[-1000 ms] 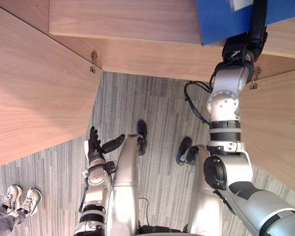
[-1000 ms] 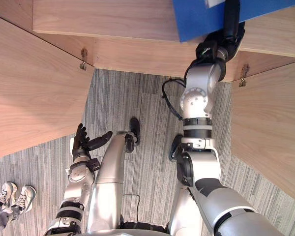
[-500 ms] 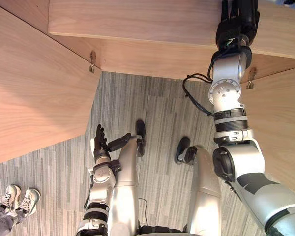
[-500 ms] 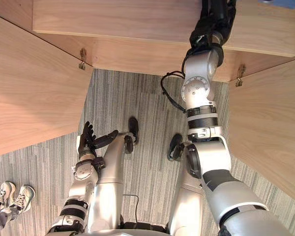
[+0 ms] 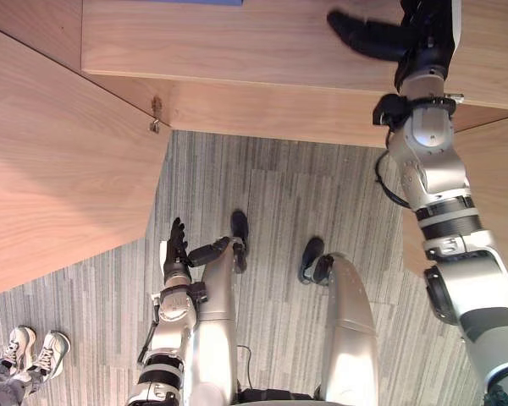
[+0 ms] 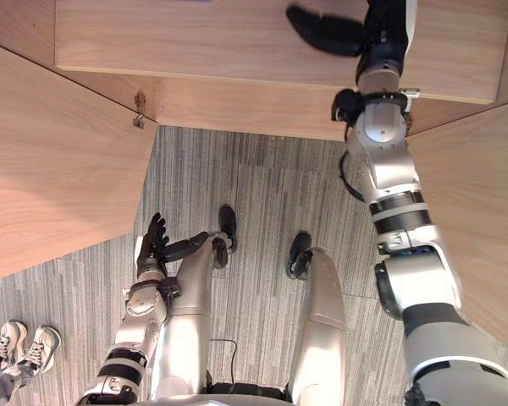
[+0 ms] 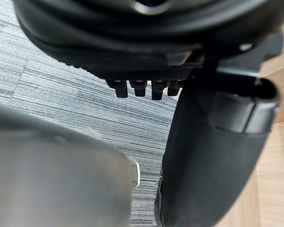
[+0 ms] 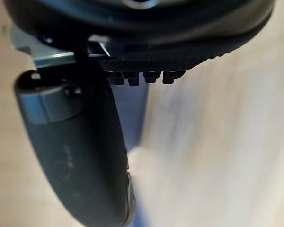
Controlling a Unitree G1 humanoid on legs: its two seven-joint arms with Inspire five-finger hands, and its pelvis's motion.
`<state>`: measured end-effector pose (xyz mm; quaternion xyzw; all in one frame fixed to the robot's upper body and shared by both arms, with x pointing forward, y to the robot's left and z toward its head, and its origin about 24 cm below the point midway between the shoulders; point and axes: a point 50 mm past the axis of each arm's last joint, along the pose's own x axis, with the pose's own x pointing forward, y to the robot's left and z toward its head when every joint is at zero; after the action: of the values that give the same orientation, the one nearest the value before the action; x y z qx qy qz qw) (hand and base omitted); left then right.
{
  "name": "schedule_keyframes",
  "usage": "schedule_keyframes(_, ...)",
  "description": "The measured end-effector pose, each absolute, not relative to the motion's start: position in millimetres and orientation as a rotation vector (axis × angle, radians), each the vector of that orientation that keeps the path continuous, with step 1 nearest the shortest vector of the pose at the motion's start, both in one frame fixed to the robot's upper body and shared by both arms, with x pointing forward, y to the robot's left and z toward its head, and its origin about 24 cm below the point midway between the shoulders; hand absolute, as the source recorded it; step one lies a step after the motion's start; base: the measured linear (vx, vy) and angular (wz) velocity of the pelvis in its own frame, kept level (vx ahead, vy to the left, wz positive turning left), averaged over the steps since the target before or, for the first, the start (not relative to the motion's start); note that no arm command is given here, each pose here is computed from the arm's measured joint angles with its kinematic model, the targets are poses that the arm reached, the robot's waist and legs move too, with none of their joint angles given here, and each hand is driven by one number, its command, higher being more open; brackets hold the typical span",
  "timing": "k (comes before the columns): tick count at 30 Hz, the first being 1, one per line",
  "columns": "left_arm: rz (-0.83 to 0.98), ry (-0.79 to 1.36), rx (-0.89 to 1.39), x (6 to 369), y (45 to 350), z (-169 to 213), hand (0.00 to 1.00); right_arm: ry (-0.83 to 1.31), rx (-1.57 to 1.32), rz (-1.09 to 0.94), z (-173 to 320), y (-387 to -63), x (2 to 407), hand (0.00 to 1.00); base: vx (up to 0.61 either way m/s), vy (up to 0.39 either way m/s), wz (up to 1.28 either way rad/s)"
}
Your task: Walk over to the cabinet, pick up the folder, carry it to the office cabinet, place the folder inside the office cabinet, then close the office cabinet door
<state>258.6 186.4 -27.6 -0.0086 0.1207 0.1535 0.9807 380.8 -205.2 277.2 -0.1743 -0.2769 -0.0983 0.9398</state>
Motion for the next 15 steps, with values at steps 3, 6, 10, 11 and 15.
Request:
schedule_keyframes(3,0.307,0.257,-0.011,256.8,187.7,-31.6,1.0,-0.513,-0.595,-0.232,268.9,-217.3,383.4,0.0,0.0,0.0,0.0)
schedule_keyframes(6,0.307,0.259,0.001,256.3,191.2,-32.2,1.0,-0.491,-0.678,-0.24,266.6,-223.5,384.1,0.0,0.01,-0.012,0.0)
schedule_keyframes(10,0.294,0.275,0.016,254.8,193.2,-35.9,1.0,-0.443,-0.747,-0.189,257.6,-221.3,386.9,0.0,0.01,-0.026,0.0)
schedule_keyframes(11,0.291,0.275,0.019,254.8,193.5,-35.8,1.0,-0.436,-0.758,-0.174,254.8,-219.4,387.4,0.0,0.0,-0.034,-0.04)
schedule_keyframes(15,0.282,0.269,0.024,255.3,192.6,-35.2,1.0,-0.405,-0.783,-0.137,240.7,-213.6,388.6,0.0,-0.01,-0.016,-0.01)
